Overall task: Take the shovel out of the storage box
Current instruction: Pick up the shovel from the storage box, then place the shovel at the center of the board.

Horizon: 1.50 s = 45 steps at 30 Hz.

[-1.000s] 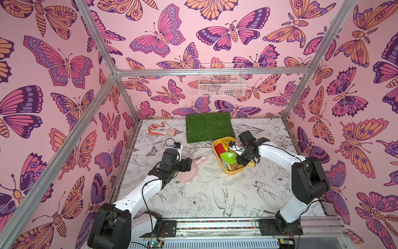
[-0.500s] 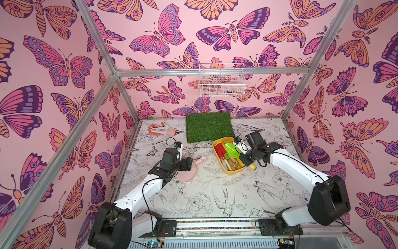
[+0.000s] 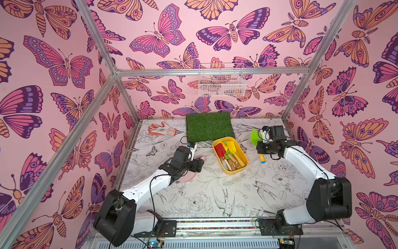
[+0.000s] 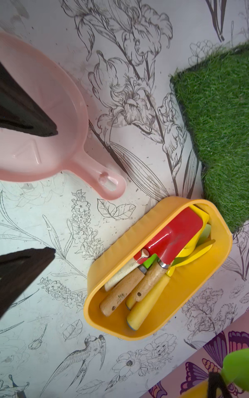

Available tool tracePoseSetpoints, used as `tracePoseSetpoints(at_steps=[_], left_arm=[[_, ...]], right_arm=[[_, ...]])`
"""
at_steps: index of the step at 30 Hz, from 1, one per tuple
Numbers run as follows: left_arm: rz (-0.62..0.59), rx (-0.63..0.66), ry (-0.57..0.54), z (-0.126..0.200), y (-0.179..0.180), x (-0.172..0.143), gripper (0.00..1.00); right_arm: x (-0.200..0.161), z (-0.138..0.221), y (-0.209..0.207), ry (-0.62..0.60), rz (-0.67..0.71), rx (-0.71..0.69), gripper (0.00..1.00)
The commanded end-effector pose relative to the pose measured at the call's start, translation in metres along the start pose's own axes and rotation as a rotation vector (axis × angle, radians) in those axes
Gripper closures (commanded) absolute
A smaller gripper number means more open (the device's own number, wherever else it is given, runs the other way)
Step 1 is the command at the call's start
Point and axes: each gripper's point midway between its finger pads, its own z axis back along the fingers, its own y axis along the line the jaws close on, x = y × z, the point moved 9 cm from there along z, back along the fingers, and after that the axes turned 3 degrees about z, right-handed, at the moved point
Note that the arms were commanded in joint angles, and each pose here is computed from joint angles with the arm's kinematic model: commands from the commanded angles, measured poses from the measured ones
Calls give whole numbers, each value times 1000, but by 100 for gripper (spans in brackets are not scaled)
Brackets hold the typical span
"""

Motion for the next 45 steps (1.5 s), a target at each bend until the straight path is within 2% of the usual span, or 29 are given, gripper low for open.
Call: tracePoseSetpoints(at_steps=[1,9,18,21,23,24,26,29,33,37,41,45], left_arm=[[-20,-34,20,-6,-12,1,13],[-16,-74,44,-15,-22,-1,13],[-2,-95,55,-23,-24,0,12],[26,-91,55,-23,-24,1,12],[65,-89,47,-21,-24,3,13],[79,-90,44,-20,-24,4,13],[120,-85,28,-16,-25,7,13],[164,-88,18,-10,-25,9,14],[152,-55,0,-5,-24,10,17],[135,-16,13,-15,-19,0,17],[55,-34,35,-22,-21,-8,16],[57,-65,12,-16,-26,-6,15]], right_arm=[[14,-22,-3,35,-38,27,86],[33,-79,-12,115,-84,69,86],[34,-120,-23,177,-100,63,83],[33,-126,-23,189,-99,63,75],[33,-129,-24,206,-100,72,60],[33,-130,-24,208,-99,68,55],[34,-127,-25,192,-98,56,42],[37,-113,-25,146,-100,22,31],[46,-79,-14,40,-127,22,30],[49,-40,36,-26,-44,61,28],[40,-13,91,10,63,81,33],[22,-7,127,82,129,120,42]])
